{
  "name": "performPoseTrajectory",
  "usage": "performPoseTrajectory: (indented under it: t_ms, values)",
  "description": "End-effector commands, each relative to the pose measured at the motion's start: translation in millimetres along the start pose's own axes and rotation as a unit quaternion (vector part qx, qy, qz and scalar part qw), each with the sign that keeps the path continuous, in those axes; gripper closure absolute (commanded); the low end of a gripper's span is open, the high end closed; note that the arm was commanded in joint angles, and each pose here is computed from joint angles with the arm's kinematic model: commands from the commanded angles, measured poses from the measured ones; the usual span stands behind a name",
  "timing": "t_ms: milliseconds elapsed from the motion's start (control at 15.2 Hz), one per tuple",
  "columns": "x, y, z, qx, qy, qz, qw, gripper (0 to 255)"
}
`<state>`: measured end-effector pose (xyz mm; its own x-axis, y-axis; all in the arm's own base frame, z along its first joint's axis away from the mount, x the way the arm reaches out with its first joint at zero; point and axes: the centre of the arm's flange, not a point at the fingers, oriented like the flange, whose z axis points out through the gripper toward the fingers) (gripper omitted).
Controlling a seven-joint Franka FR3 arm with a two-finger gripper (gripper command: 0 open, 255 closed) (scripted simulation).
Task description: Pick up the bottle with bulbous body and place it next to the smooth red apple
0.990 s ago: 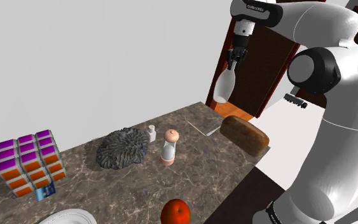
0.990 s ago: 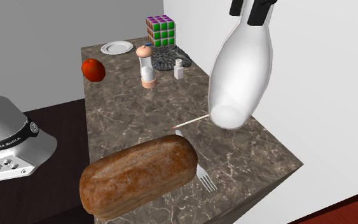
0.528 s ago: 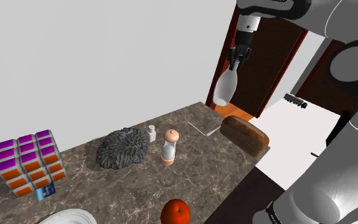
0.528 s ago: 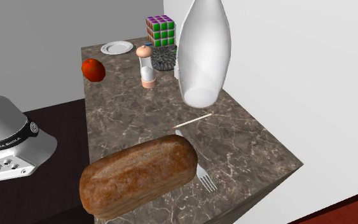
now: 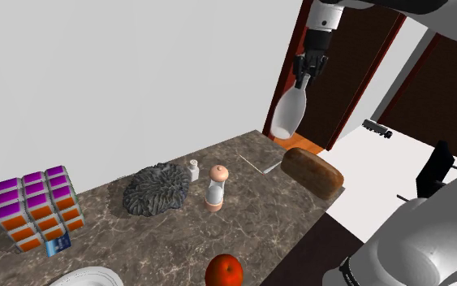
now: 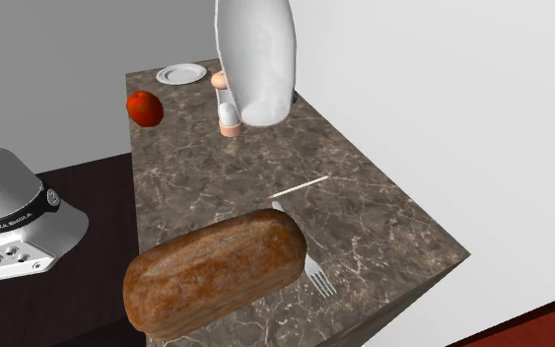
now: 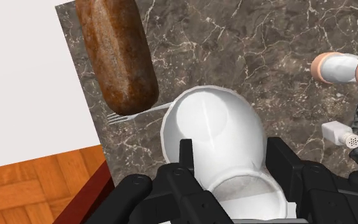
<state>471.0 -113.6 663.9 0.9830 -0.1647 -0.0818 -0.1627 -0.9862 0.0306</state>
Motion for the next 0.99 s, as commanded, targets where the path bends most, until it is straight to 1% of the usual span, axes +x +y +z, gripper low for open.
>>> performPoseTrajectory:
  t_ms: [0, 924]
  values:
    - [-21.4, -16.3, -5.6, 0.000, 0.000, 0.001, 1.0000, 255]
    - [-151.7, -139.2, -50.9, 0.000, 0.000, 0.001, 1.0000, 255]
